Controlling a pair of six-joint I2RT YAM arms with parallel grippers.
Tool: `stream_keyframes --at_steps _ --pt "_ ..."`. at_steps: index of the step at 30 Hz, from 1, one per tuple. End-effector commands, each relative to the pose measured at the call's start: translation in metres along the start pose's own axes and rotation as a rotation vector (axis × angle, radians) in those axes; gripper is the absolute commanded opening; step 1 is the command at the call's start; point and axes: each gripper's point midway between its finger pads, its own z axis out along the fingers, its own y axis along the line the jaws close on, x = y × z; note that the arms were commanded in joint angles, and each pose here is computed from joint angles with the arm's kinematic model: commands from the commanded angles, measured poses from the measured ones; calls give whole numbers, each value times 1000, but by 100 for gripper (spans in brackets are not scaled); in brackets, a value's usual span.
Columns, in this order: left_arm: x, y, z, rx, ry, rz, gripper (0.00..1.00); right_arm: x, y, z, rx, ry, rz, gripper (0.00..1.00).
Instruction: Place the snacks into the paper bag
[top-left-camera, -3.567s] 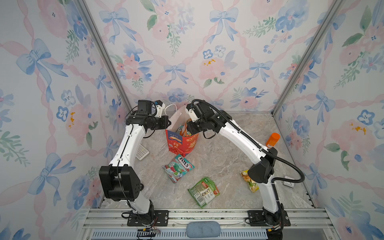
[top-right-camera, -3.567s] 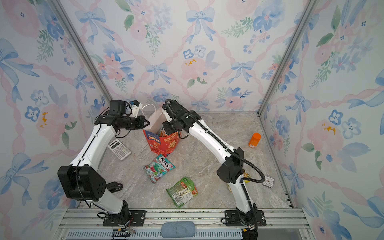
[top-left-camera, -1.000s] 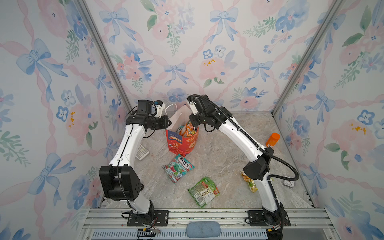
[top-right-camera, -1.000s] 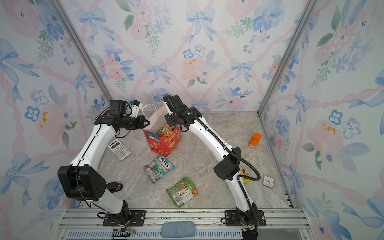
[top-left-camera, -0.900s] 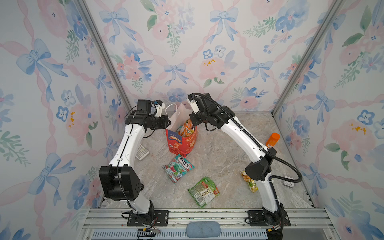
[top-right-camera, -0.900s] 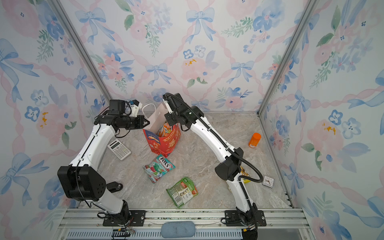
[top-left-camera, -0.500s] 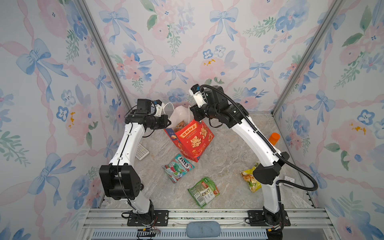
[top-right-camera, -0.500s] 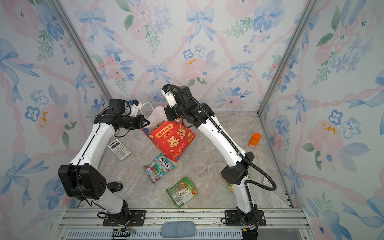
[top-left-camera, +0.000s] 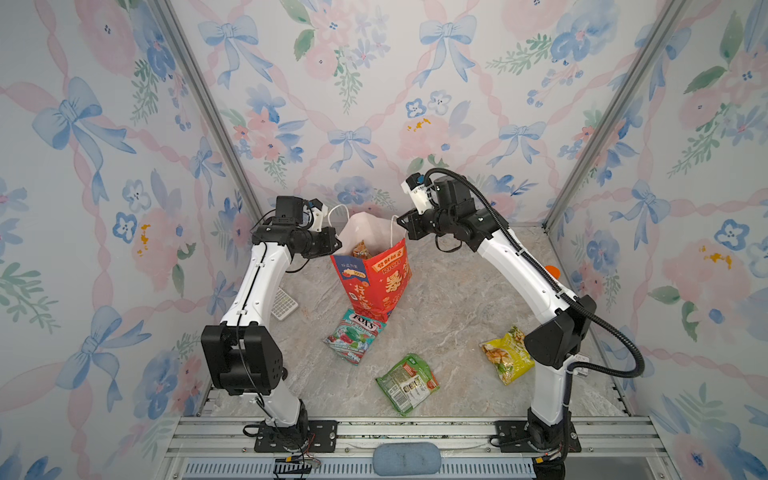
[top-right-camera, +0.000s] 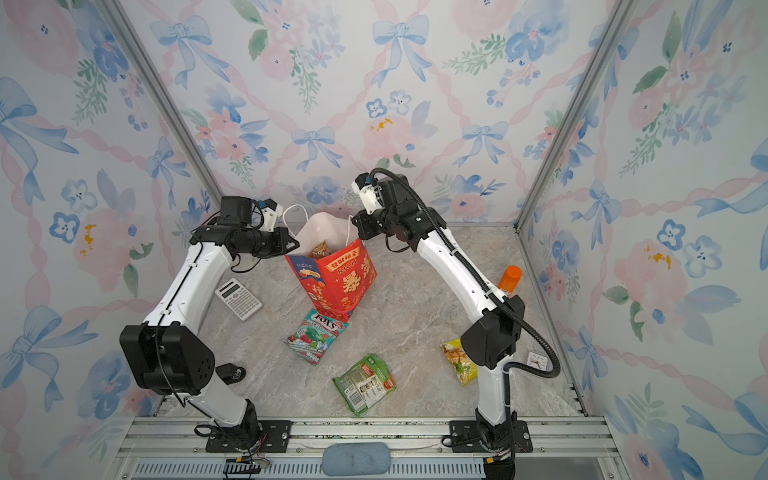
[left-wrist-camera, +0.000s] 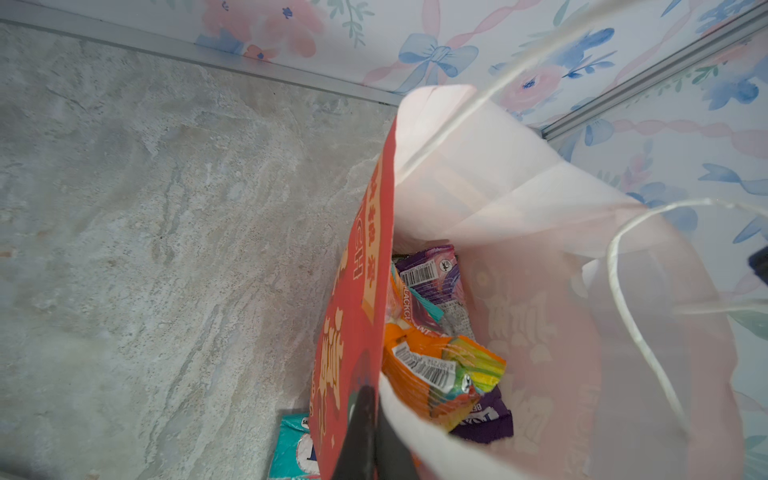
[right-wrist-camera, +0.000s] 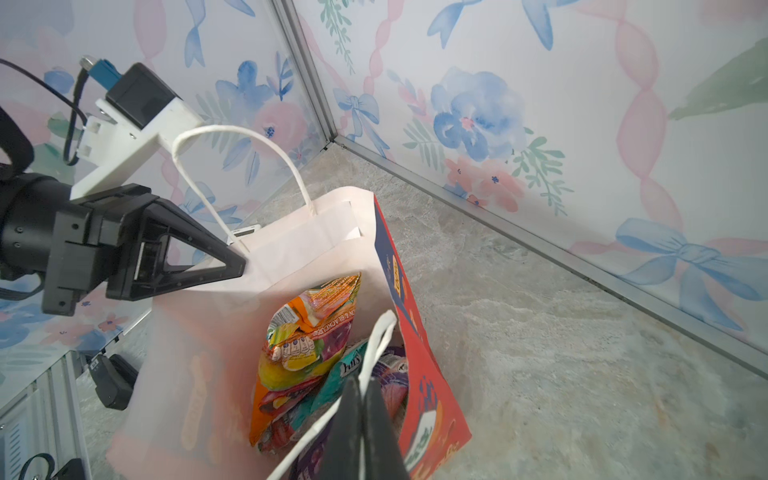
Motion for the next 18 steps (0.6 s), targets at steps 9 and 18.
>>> stream_keyframes --at_steps 9,18 --pt "-27 -14 12 27 -57 11 0 -46 36 -71 -267 -268 -99 13" --pt "-26 -15 25 36 -35 0 0 -12 46 -77 -327 -201 -108 25"
